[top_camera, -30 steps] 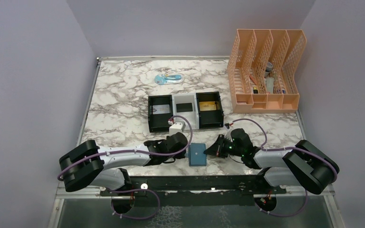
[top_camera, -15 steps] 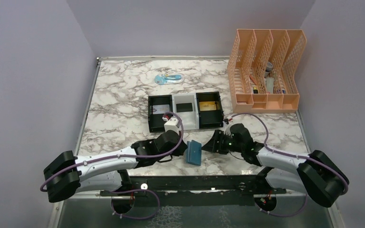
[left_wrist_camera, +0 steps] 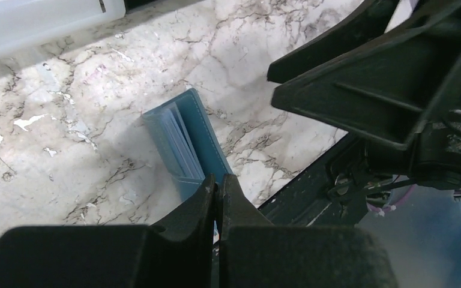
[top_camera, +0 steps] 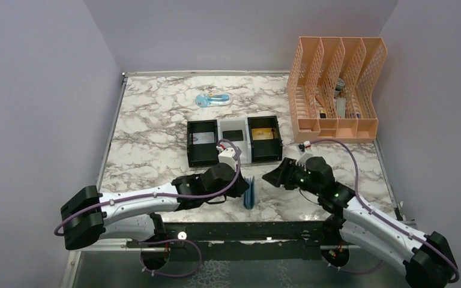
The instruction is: Take the credit cards out of the card holder
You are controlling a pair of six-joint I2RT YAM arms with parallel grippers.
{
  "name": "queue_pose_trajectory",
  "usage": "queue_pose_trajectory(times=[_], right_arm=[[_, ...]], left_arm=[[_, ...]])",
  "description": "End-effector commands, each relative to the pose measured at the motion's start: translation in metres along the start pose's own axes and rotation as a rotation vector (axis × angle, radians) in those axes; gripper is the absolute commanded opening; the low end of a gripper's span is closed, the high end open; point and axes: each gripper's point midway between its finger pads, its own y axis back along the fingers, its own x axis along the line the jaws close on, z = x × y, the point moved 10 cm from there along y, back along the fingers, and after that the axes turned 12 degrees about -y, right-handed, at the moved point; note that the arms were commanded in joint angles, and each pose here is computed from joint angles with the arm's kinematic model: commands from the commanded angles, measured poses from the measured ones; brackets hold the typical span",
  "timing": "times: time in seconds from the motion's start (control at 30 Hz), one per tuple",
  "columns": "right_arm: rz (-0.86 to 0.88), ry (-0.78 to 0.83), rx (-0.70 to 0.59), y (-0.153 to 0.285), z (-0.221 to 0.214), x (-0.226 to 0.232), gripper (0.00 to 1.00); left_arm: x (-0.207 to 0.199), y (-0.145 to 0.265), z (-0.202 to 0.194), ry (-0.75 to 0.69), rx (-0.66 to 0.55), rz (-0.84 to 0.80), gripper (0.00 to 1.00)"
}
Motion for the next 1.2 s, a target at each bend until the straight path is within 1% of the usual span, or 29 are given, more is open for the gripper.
queue_pose_trajectory(times=[0.0, 0.1, 0.2, 0.3, 0.4, 0.53, 0.7, 0.87, 0.97, 1.0, 1.07, 1.17], right_arm=[[0.032, -0.008, -0.010, 0.010, -0.003, 0.000, 0.58], [0.122, 0.029, 0.034, 0.017, -0.005, 0.008, 0.58], [0.178, 0.048, 0.084, 0.020, -0.008, 0.013, 0.58], [0.163, 0.028, 0.100, 0.019, -0.008, 0.014, 0.58], [0.153, 0.017, 0.105, 0.018, -0.009, 0.013, 0.58], [0.148, 0.010, 0.106, 0.017, -0.010, 0.010, 0.57], [0.208, 0.029, 0.163, 0.013, -0.017, 0.007, 0.55], [0.221, 0.026, 0.234, 0.004, -0.020, 0.006, 0.53], [0.241, 0.019, 0.274, -0.002, -0.021, 0.007, 0.50], [0.253, 0.016, 0.282, -0.004, -0.022, 0.008, 0.49], [0.280, 0.017, 0.301, -0.007, -0.022, 0.012, 0.42], [0.265, 0.034, 0.327, -0.015, -0.024, 0.019, 0.36]], left_arm=[[-0.006, -0.003, 0.003, 0.004, -0.012, -0.002, 0.00], [-0.003, 0.002, 0.002, 0.020, -0.034, -0.005, 0.00], [-0.011, 0.008, 0.010, 0.032, -0.093, -0.097, 0.00], [-0.020, 0.010, 0.016, 0.040, -0.118, -0.167, 0.00], [-0.019, 0.009, 0.014, 0.060, -0.119, -0.155, 0.00], [-0.002, 0.007, -0.001, 0.084, -0.086, -0.048, 0.00], [0.025, 0.017, -0.022, 0.085, -0.048, 0.102, 0.00], [0.058, 0.034, -0.038, 0.088, -0.068, 0.300, 0.00], [0.069, 0.041, -0.046, 0.095, -0.071, 0.336, 0.00], [0.071, 0.041, -0.048, 0.099, -0.070, 0.334, 0.00], [0.074, 0.042, -0.053, 0.102, -0.060, 0.335, 0.00], [0.078, 0.042, -0.060, 0.109, -0.040, 0.353, 0.00]])
